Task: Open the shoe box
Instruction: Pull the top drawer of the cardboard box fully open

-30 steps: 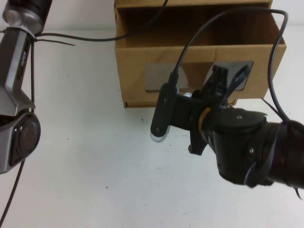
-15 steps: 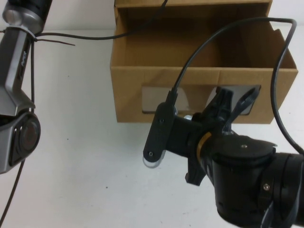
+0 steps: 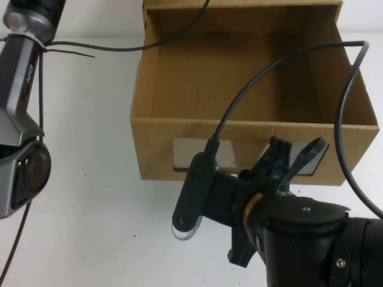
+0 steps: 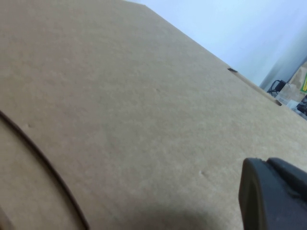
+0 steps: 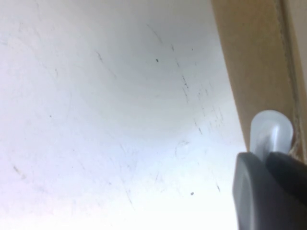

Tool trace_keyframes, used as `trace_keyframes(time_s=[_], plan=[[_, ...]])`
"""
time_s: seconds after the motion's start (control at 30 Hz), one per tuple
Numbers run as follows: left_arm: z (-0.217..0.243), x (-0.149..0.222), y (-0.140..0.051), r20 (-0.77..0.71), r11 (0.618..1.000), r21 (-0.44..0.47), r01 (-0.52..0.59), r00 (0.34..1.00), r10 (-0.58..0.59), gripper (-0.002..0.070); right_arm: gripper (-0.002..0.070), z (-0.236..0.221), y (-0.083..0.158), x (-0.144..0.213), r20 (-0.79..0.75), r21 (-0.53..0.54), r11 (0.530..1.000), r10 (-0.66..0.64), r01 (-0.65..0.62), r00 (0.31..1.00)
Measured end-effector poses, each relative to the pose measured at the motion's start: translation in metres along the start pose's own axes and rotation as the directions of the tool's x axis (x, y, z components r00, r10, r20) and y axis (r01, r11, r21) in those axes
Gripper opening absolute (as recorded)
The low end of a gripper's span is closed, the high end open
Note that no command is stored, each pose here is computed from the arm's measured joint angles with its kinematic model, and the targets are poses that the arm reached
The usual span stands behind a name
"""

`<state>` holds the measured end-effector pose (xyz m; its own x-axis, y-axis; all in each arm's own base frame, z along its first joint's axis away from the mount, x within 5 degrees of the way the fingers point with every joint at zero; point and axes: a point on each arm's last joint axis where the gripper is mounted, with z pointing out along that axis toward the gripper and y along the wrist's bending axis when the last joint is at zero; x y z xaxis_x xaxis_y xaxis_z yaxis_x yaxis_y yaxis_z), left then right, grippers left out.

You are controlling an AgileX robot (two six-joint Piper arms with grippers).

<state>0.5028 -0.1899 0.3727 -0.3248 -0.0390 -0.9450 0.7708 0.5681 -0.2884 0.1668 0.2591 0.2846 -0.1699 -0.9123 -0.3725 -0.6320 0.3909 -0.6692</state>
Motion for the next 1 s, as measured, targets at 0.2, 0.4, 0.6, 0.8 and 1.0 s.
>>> trace_keyframes(time_s=[0.2,0.4,0.6,0.8,1.0], plan=[[0.0,-0.0003,0.0002,0.003,1.0,-0.002,0.0,1.0,0.0,-0.0006,0.0002,0.0013,-0.0019,0.0002,0.001,0.005,1.0,0.001,-0.001,1.0],[0.0,-0.0004,0.0003,0.004,1.0,-0.003,0.0,1.0,0.0,-0.0006,0.0002,0.0032,-0.0029,0.002,-0.012,-0.008,1.0,0.003,-0.003,1.0],[0.0,-0.0004,0.0003,0.004,1.0,-0.003,0.0,1.0,0.0,-0.0006,-0.0008,0.0038,-0.0016,0.0034,-0.025,-0.03,0.999,0.022,-0.023,0.999],[0.0,-0.0004,0.0003,0.004,1.0,-0.003,0.0,1.0,0.0,-0.0006,0.0113,0.0039,-0.0009,0.0038,-0.03,-0.038,0.999,0.03,-0.031,0.999],[0.0,-0.0004,0.0003,0.004,1.0,-0.003,0.0,1.0,0.0,-0.0006,0.0384,-0.0048,-0.0062,0.0052,-0.014,-0.038,0.998,0.051,-0.052,0.999]])
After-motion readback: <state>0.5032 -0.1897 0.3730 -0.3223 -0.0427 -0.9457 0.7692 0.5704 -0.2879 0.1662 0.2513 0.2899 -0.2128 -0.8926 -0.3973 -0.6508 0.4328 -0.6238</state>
